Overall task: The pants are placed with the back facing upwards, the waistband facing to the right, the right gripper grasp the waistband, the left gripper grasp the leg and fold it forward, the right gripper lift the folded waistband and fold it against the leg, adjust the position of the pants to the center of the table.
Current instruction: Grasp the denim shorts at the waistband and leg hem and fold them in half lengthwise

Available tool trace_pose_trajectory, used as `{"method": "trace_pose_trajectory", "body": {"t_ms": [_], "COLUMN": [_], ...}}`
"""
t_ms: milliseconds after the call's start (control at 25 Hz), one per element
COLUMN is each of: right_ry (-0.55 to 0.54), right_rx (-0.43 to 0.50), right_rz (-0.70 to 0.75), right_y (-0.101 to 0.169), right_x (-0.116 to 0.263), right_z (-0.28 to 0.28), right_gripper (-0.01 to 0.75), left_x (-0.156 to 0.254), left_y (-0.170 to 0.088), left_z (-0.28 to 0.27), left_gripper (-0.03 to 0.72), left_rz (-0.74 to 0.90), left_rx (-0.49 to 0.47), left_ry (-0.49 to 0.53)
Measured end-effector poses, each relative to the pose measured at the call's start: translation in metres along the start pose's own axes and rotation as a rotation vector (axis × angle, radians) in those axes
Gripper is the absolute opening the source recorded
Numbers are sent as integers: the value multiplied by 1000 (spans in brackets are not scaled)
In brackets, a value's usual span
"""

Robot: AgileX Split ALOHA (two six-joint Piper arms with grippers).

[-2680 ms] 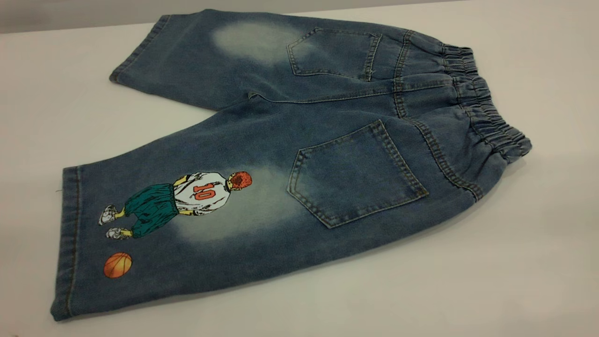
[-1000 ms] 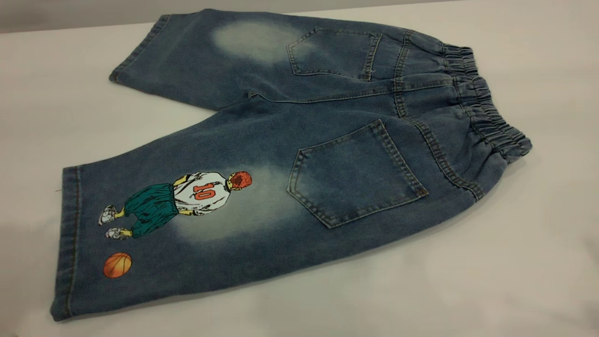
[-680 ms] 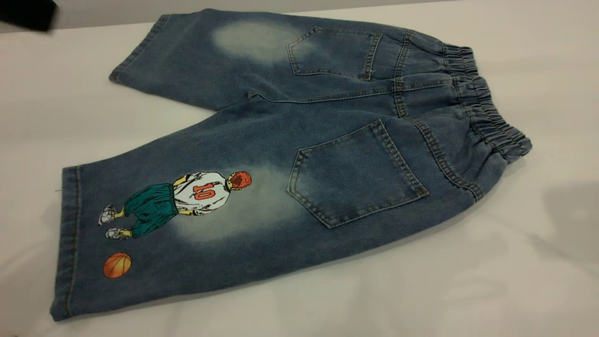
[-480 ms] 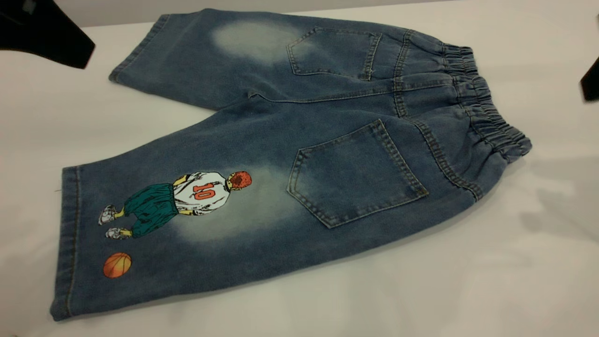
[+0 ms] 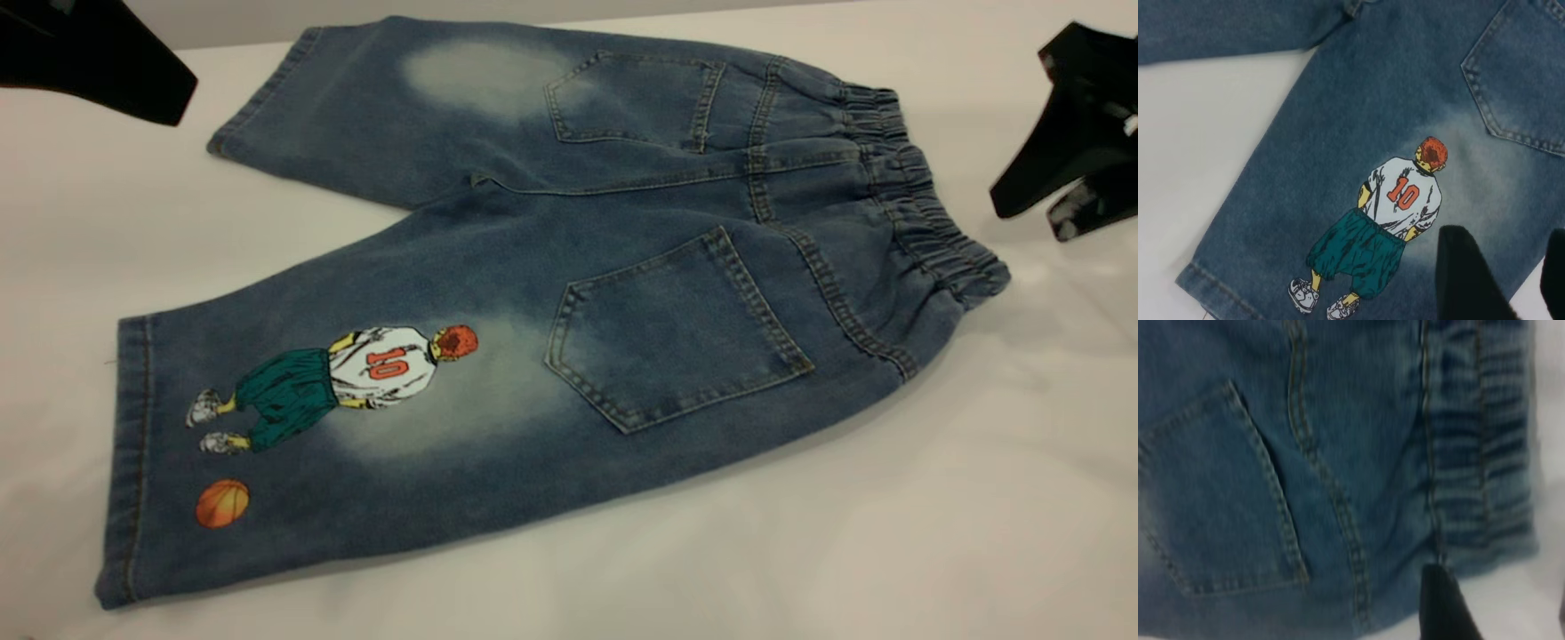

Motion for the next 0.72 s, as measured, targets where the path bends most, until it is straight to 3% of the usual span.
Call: {"method": "trace_pose_trajectory", "body": {"t_ms": [160,360,720], "right_ry": [0,106,156], "right_rx": [-4,-32,-8], "right_rz": [-29,-66,-56], "right_y": [-14,-28,-51], "right_x": [-15,-13,-3], "right_z": [6,17,29], "right_gripper": [318,318,318], "left_x": [0,0,0], "left_y": [0,0,0], "left_z": [0,0,0], "left_gripper": [290,290,290], "left_rz": [1,1,7], "left_rx": [-1,0,-1], "left_ry": [-1,-2,1]}}
Point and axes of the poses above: a point on each arm's last joint axis where the gripper is mounted, z pointing out along that axis toward the gripper, y along the wrist's bending axis when the last joint is at zero, x = y × z, the point moved 7 cm from there along z, pointing out along that axis toward the gripper, and after that the axes turned 15 degrees about -z, right-handed, at the moved point
